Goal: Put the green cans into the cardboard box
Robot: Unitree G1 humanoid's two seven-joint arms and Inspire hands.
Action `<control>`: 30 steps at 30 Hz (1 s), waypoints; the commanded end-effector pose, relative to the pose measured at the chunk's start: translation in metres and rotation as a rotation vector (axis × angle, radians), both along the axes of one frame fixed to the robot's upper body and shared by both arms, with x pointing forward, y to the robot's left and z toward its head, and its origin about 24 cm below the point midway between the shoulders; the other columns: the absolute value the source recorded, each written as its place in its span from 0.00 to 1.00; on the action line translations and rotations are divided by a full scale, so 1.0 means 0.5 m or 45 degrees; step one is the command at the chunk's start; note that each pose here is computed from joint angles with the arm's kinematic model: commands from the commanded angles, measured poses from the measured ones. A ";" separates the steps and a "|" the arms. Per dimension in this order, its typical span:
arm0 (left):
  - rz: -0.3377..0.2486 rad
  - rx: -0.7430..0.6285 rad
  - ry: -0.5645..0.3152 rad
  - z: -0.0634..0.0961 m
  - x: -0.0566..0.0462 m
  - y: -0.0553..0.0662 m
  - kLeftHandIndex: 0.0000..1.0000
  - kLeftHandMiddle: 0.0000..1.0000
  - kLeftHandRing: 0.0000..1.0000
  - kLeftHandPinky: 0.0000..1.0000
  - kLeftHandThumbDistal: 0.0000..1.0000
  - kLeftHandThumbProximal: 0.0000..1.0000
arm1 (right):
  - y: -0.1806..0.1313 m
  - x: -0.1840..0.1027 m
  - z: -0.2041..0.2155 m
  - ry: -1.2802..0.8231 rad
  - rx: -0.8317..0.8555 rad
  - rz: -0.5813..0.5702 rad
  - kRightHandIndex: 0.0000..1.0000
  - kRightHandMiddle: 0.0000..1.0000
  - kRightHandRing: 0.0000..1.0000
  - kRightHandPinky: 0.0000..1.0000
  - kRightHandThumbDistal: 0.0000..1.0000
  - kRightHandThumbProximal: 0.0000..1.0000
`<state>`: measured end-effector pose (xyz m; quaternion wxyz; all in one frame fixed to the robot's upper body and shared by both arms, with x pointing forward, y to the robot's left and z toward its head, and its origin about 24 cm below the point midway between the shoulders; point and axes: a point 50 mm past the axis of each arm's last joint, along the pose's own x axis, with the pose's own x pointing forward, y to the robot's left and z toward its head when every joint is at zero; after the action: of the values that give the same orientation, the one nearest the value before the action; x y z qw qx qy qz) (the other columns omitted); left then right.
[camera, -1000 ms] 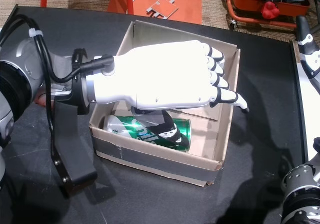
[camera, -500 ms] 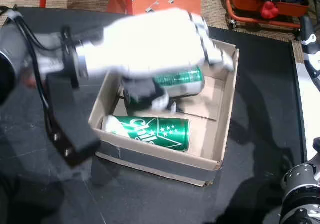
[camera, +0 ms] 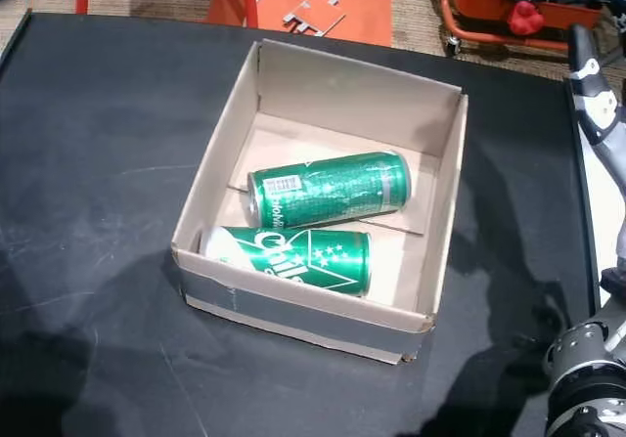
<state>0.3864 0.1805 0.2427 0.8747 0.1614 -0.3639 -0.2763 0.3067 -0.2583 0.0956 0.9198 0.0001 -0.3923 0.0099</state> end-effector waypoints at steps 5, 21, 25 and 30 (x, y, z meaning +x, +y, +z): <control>0.024 -0.372 0.383 -0.186 -0.037 0.105 0.93 0.91 0.95 0.93 0.89 0.44 | -0.003 0.009 0.012 0.030 -0.041 -0.033 0.85 0.70 0.63 0.75 0.95 0.65; 0.279 -1.308 0.308 -0.346 -0.178 0.292 1.00 1.00 1.00 1.00 0.81 0.51 | -0.031 0.005 -0.005 0.182 -0.041 -0.158 0.88 0.70 0.68 0.78 0.87 0.70; 0.291 -1.416 0.278 -0.354 -0.187 0.305 1.00 1.00 1.00 1.00 0.82 0.44 | -0.040 0.003 -0.006 0.193 -0.024 -0.154 0.90 0.72 0.69 0.80 0.88 0.70; 0.275 -1.432 0.309 -0.361 -0.182 0.293 1.00 1.00 1.00 0.96 0.85 0.48 | -0.045 0.002 -0.003 0.183 -0.020 -0.150 0.89 0.72 0.71 0.81 0.95 0.74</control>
<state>0.2966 0.3293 0.0672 0.8842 -0.3175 -0.3412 0.0316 0.3107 -0.2735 0.0932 0.9452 -0.0246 -0.3239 -0.0329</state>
